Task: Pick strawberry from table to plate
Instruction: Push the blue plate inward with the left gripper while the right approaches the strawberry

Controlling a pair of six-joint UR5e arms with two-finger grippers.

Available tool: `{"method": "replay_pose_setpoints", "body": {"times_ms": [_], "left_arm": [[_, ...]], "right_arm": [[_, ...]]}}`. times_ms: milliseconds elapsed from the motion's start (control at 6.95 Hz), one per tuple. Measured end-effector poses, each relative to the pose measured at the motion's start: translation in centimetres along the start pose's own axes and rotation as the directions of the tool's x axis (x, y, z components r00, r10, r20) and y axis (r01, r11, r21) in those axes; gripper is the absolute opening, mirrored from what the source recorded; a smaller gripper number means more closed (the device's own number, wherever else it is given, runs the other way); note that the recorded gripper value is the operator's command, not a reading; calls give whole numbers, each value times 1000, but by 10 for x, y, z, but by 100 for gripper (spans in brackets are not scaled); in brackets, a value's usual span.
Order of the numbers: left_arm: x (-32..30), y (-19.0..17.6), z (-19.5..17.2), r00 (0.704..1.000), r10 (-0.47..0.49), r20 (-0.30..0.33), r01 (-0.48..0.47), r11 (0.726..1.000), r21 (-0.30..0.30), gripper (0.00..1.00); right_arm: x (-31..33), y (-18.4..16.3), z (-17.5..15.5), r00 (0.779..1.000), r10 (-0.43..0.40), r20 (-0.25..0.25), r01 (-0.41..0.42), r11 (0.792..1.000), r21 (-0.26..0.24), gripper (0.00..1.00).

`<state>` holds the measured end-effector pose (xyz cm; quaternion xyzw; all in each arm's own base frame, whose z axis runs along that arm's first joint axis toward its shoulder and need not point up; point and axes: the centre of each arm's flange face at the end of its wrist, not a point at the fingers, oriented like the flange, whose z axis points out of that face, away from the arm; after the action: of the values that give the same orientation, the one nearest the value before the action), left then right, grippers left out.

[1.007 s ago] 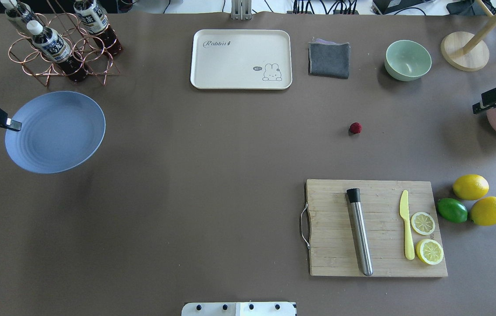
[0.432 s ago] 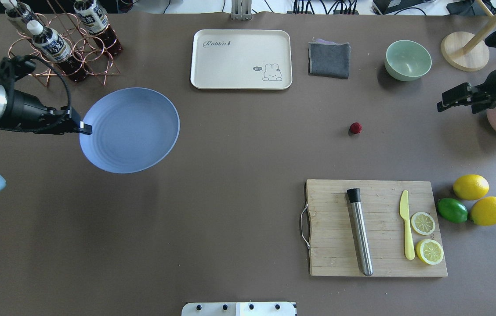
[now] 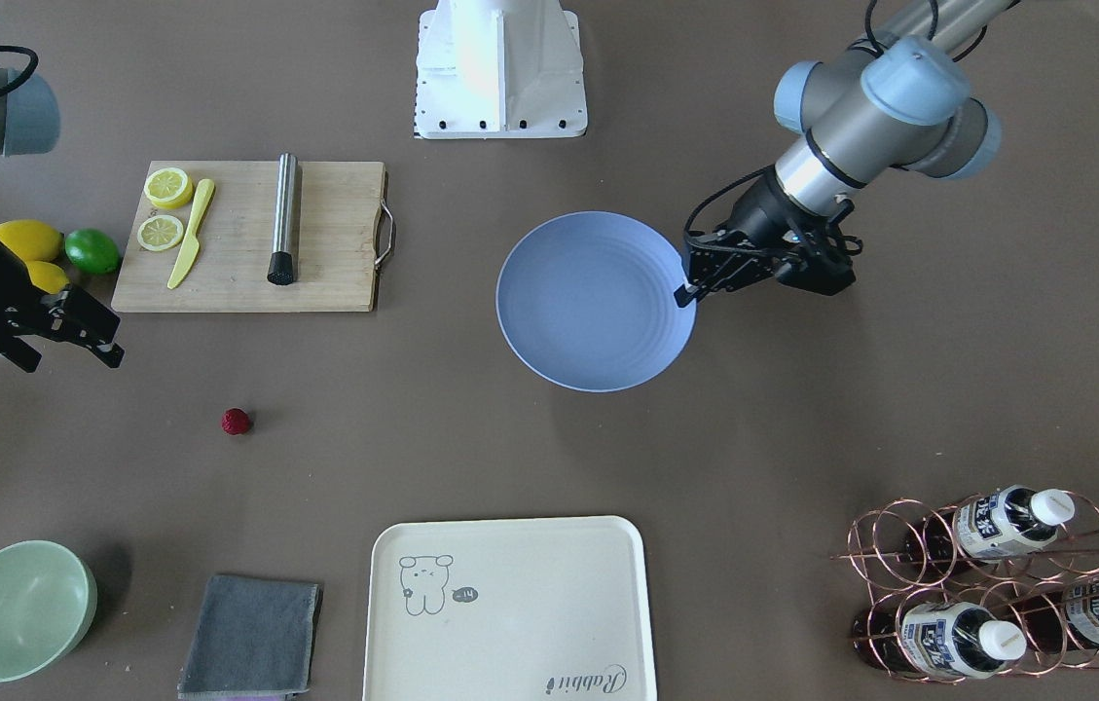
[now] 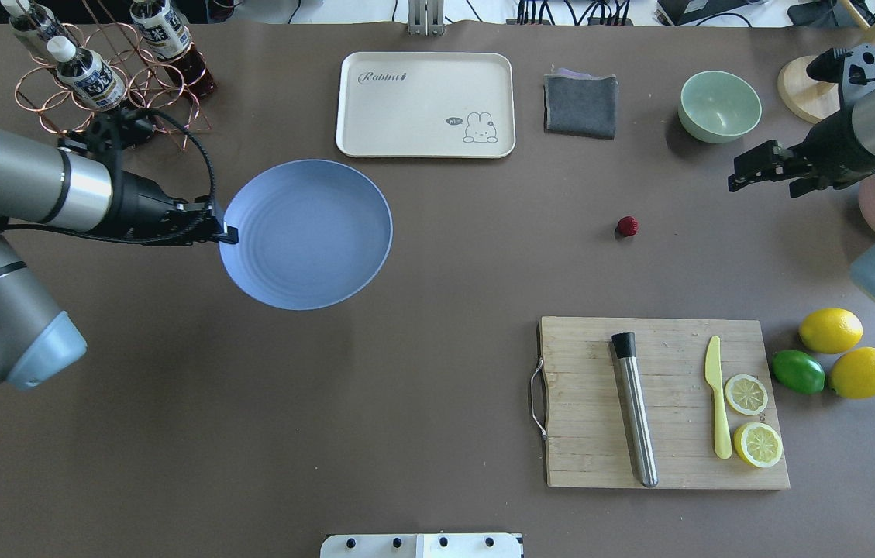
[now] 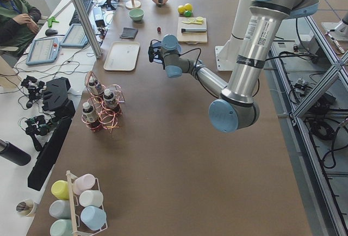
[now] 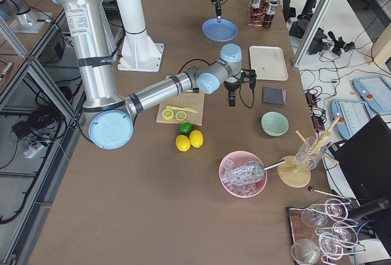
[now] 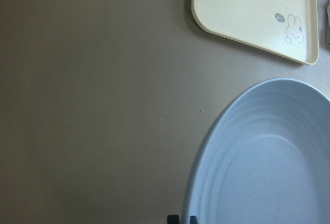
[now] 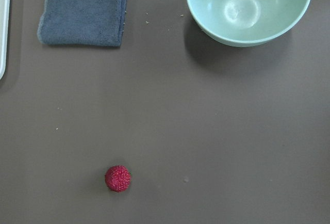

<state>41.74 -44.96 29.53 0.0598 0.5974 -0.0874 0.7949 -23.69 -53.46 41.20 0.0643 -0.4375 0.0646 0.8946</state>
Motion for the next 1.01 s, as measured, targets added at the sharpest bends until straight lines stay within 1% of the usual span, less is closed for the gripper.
{"method": "replay_pose_setpoints", "body": {"times_ms": [288,432,719,1007], "left_arm": [[50,62,54,1000,2,14,-2,1000,26,0],[58,82,74,1000,7,30,-9,999,39,0],[55,99,99,998,13,63,-17,998,56,0],[51,105,107,997,16,76,-20,998,55,0]], "right_arm": [[-19,-12,17,1000,21,-8,-21,1000,-5,100],[-23,-17,27,1000,25,-18,-25,1000,-9,100],[-33,-13,43,999,33,-29,-34,999,-21,100],[-41,-5,52,999,28,-35,-29,999,-30,100]]}}
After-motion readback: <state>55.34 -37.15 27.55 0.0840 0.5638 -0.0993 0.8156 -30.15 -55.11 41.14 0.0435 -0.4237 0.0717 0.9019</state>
